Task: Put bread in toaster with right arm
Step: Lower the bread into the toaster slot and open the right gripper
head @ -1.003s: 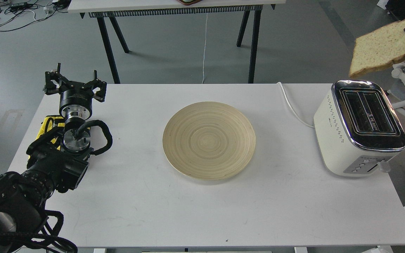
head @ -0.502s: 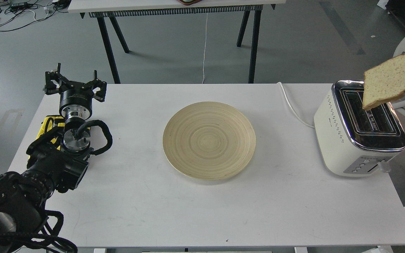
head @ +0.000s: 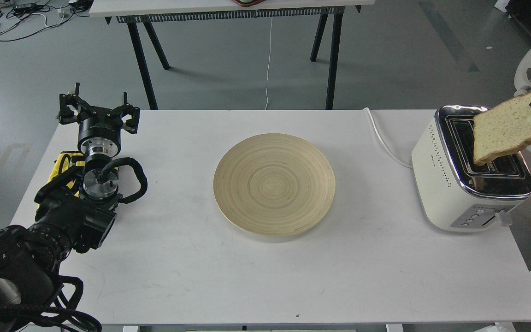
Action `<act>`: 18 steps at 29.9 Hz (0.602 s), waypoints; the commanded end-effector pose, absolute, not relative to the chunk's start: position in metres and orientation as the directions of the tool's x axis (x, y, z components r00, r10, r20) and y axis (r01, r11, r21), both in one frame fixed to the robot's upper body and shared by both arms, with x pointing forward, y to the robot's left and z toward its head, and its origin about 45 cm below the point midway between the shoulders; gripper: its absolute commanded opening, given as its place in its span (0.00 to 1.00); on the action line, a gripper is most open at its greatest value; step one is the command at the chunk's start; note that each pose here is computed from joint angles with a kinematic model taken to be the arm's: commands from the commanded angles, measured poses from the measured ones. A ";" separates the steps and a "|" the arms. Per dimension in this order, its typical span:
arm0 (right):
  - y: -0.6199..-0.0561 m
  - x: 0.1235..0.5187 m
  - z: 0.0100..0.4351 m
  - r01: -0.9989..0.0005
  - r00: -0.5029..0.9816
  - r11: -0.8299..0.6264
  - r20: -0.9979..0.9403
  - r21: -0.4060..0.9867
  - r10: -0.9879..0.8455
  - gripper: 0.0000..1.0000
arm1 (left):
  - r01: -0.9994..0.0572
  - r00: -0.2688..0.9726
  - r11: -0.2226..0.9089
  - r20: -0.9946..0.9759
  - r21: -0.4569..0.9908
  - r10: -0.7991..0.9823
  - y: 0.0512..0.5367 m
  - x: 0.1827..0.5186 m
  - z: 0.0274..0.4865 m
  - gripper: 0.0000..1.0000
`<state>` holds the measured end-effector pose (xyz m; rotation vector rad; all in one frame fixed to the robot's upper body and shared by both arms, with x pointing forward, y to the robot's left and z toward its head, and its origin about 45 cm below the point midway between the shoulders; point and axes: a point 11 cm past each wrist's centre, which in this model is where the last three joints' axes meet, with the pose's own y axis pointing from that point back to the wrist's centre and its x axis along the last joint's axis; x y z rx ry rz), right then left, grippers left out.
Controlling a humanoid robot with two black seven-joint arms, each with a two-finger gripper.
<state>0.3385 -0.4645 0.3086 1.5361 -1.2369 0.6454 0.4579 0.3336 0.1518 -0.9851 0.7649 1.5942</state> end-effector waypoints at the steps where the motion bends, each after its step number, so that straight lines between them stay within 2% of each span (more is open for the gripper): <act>1: -0.463 0.339 0.308 -0.927 0.332 0.038 0.861 0.374 -0.385 0.16 | -0.973 -0.097 -0.233 -0.891 -0.010 0.444 0.334 0.458 0.152 1.00; 18: -0.443 0.348 0.277 -0.908 0.387 -0.006 0.834 0.419 -0.393 0.20 | -0.973 -0.097 -0.233 -0.891 -0.010 0.444 0.334 0.458 0.152 1.00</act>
